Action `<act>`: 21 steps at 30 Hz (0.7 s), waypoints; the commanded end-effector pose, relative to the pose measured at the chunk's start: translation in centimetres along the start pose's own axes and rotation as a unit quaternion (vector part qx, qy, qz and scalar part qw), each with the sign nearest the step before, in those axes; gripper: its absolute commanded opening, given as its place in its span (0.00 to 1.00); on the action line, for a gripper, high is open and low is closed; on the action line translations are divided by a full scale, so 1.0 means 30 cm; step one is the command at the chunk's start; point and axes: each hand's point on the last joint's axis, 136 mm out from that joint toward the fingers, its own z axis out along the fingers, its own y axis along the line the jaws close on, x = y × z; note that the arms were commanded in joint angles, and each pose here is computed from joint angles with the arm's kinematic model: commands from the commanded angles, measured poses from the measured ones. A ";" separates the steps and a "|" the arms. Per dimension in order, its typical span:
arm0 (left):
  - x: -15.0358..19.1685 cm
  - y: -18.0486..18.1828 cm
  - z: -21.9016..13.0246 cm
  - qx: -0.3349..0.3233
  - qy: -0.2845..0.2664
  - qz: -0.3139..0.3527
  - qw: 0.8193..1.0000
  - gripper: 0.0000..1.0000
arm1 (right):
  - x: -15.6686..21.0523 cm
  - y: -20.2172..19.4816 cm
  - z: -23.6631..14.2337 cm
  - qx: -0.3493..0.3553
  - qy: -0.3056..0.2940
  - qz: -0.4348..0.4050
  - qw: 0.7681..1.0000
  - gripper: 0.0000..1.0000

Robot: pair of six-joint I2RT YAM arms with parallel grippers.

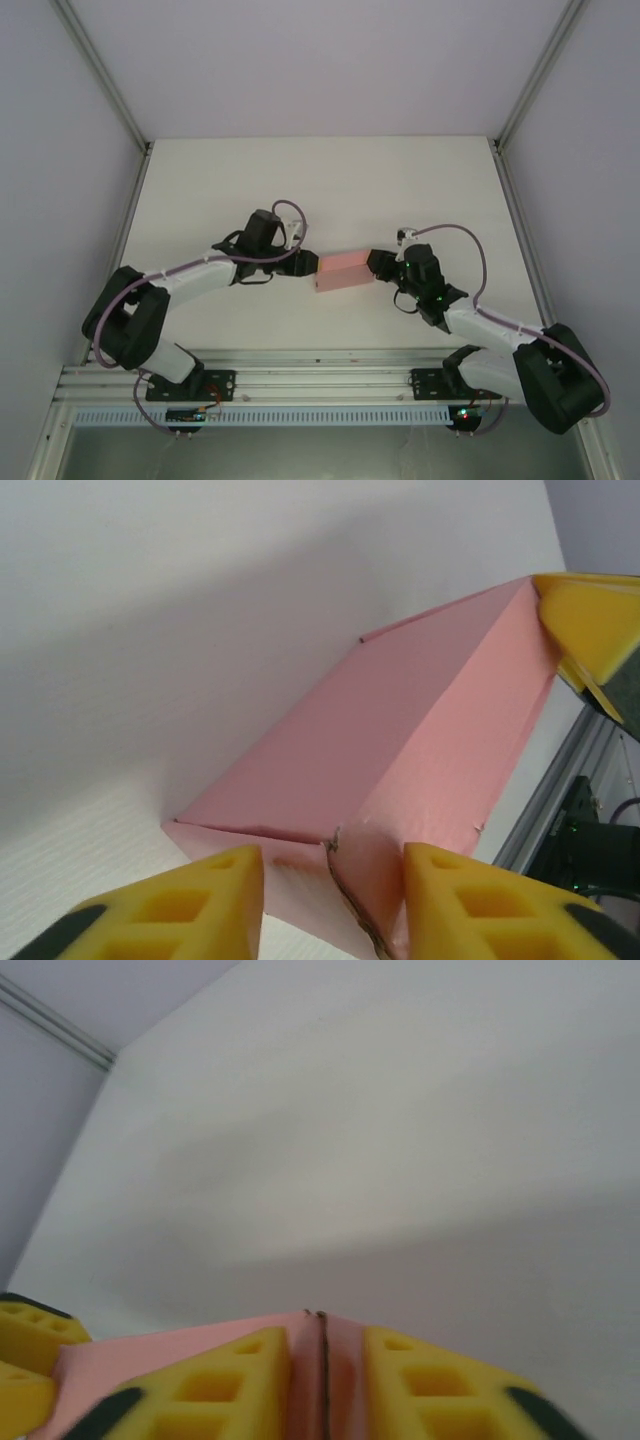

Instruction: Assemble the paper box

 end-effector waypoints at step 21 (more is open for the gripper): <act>-0.329 0.310 -0.551 -0.297 -0.179 -0.050 0.937 1.00 | -0.026 0.337 -0.096 -0.271 0.193 -0.524 0.784 0.99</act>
